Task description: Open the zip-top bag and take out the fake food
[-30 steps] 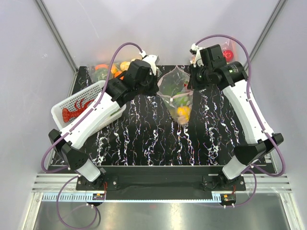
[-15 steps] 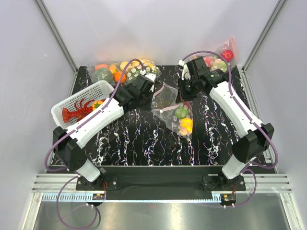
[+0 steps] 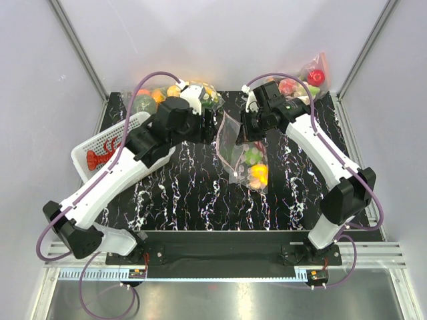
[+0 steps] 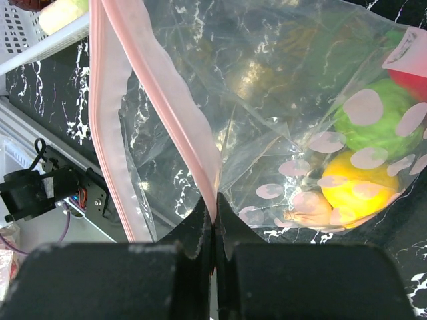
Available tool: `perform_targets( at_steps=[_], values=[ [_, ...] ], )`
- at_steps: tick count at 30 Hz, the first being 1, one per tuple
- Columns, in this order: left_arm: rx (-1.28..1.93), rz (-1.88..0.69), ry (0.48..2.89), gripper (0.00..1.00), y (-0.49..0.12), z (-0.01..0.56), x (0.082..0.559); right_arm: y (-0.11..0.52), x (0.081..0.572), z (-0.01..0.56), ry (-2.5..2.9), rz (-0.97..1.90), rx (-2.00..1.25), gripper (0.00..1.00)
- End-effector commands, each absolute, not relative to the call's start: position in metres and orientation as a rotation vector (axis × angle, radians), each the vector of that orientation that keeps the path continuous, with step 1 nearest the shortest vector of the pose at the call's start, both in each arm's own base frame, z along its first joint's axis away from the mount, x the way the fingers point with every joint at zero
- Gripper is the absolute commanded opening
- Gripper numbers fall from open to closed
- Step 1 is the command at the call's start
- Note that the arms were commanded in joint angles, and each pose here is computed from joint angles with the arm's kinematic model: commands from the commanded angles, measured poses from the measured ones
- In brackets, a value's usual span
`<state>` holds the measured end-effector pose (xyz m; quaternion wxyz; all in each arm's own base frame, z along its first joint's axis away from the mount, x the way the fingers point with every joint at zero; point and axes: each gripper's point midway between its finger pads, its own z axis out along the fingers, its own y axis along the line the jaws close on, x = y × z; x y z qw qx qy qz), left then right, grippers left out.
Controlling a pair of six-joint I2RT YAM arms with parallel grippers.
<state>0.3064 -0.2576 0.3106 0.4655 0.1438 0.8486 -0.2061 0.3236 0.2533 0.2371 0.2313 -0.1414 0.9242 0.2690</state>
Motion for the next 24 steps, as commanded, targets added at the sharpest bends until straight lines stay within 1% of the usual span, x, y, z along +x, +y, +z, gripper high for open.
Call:
perform_targets(
  at_steps=[1,4,10,16,19,24],
  values=[
    [0.431,-0.725,1.95,0.65,-0.289,0.341,0.301,0.264,0.324,0.244,2.511,0.782,-0.408,0.0],
    [0.456,-0.862,1.93,0.59,-0.312,0.341,0.297,0.264,0.324,0.243,2.515,0.778,-0.408,0.0],
    [0.506,-0.947,1.968,0.57,-0.331,0.322,0.295,0.266,0.322,0.245,2.51,0.789,-0.411,0.0],
    [0.497,-0.903,2.047,0.57,-0.335,0.29,0.305,0.267,0.322,0.249,2.5,0.794,-0.411,0.0],
    [0.435,-0.845,2.085,0.54,-0.33,0.275,0.313,0.267,0.321,0.251,2.493,0.797,-0.411,0.0],
    [0.347,-0.798,2.136,0.53,-0.319,0.249,0.323,0.264,0.318,0.254,2.492,0.79,-0.408,0.0]
  ],
)
